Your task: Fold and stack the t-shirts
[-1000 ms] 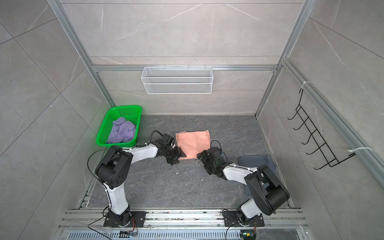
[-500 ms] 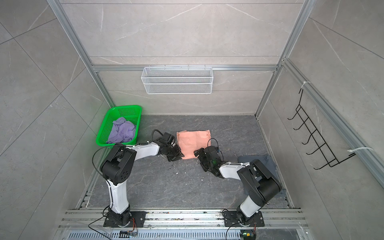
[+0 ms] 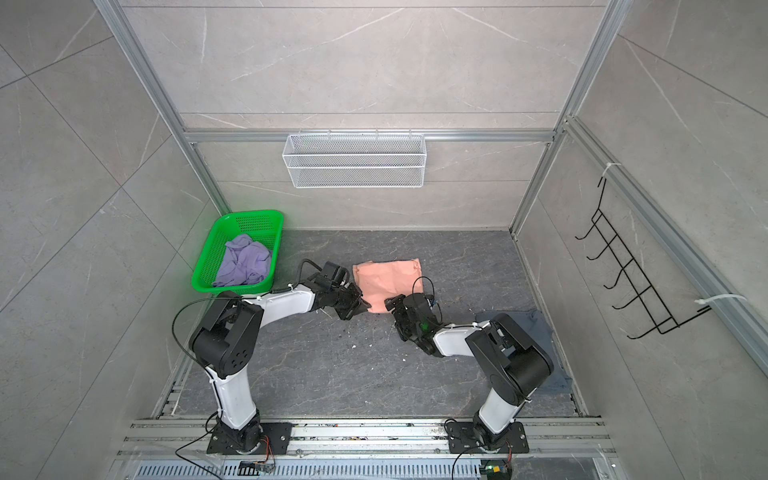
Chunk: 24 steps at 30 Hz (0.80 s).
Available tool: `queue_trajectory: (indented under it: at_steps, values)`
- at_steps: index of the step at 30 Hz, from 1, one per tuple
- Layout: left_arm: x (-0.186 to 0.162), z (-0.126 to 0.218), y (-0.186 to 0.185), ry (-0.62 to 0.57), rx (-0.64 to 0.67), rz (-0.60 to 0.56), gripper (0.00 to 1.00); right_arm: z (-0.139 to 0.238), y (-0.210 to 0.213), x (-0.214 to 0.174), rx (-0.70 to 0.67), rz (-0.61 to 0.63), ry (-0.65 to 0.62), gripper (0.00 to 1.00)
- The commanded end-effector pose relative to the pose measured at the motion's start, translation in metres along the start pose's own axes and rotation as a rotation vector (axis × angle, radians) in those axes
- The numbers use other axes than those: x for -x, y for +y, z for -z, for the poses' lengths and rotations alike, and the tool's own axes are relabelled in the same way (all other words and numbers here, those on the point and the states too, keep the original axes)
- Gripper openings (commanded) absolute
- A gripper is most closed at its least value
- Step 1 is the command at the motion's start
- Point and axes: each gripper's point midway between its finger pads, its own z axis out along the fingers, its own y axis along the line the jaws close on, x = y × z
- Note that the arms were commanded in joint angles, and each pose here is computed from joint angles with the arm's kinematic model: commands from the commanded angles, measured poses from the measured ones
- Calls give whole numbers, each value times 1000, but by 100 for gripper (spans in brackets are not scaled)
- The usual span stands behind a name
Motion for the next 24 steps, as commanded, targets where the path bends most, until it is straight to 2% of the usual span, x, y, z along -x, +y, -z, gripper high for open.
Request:
queue_trajectory:
  at_steps: [1, 5, 11, 18, 20, 22, 24]
  values:
    - [-20, 12, -27, 39, -119, 94, 0, -11, -29, -1, -66, -59, -19, 89]
    - [-33, 11, -34, 57, -183, 165, 0, -15, -24, 1, -26, -111, -41, 86]
    - [-47, 15, -37, 53, -201, 211, 0, -10, -30, 8, -26, -158, -97, 80]
    - [-58, 23, -32, 67, -201, 247, 0, -9, -34, 10, -8, -177, -113, 51]
    - [-60, 23, -26, 69, -192, 264, 0, -10, -31, 10, 22, -183, -113, 51]
    - [-63, 22, -21, 76, -184, 273, 0, -12, -29, 10, 40, -186, -112, 59]
    - [-66, 22, -20, 81, -184, 277, 0, -13, -27, 10, 49, -184, -108, 61]
